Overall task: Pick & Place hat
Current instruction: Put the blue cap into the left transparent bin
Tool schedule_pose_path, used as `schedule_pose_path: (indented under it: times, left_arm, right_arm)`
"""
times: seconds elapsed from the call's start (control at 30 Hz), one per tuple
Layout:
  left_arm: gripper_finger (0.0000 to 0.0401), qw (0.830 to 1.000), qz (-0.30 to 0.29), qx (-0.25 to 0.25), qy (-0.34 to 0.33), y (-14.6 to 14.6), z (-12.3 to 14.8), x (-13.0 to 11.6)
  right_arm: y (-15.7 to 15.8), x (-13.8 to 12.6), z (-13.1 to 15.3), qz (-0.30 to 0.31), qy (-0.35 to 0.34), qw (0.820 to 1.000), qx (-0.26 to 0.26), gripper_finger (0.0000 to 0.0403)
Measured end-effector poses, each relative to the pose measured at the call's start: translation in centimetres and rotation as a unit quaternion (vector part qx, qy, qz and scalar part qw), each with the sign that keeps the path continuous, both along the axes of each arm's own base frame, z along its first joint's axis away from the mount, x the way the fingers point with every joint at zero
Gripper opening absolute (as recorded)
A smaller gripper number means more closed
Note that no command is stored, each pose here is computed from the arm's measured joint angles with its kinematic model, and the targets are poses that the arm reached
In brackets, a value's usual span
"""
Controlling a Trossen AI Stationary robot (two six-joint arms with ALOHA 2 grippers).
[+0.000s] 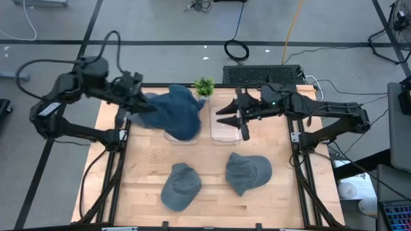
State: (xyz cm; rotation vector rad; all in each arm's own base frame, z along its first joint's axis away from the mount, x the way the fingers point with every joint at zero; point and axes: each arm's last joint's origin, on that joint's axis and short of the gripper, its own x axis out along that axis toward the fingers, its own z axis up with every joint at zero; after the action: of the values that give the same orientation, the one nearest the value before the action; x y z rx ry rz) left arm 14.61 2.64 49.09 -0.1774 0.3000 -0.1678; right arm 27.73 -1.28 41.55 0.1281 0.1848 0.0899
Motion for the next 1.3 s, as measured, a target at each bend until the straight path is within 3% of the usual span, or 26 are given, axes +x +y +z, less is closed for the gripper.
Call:
schedule_pose_path:
  times: [0.33,0.5,0.73,0.97,1.3]
  left_arm:
    - [0.002,0.99,0.053,0.061,0.117,-0.7,-2.0,-4.7]
    - [0.002,0.978,0.069,0.069,0.186,-0.9,-3.0,-6.0]
    - [0.002,0.966,0.06,0.087,0.237,-1.1,-3.8,-7.1]
    - [0.002,0.954,0.05,0.154,0.251,-1.0,-4.0,-7.1]
    - [0.002,0.934,0.009,0.218,0.283,0.0,-4.6,-4.0]
  right_arm:
    - [-1.3,-3.0,1.8,-0.032,-0.027,0.999,-0.018,0.012]
    - [-1.5,-4.1,2.4,-0.037,-0.036,0.998,-0.039,0.012]
    - [-1.6,-5.5,2.8,-0.056,-0.033,0.998,-0.027,0.0119]
    - [-1.5,-5.9,2.9,-0.056,-0.031,0.998,-0.006,0.0118]
    - [-1.5,-5.9,2.8,-0.058,-0.029,0.998,0.016,0.012]
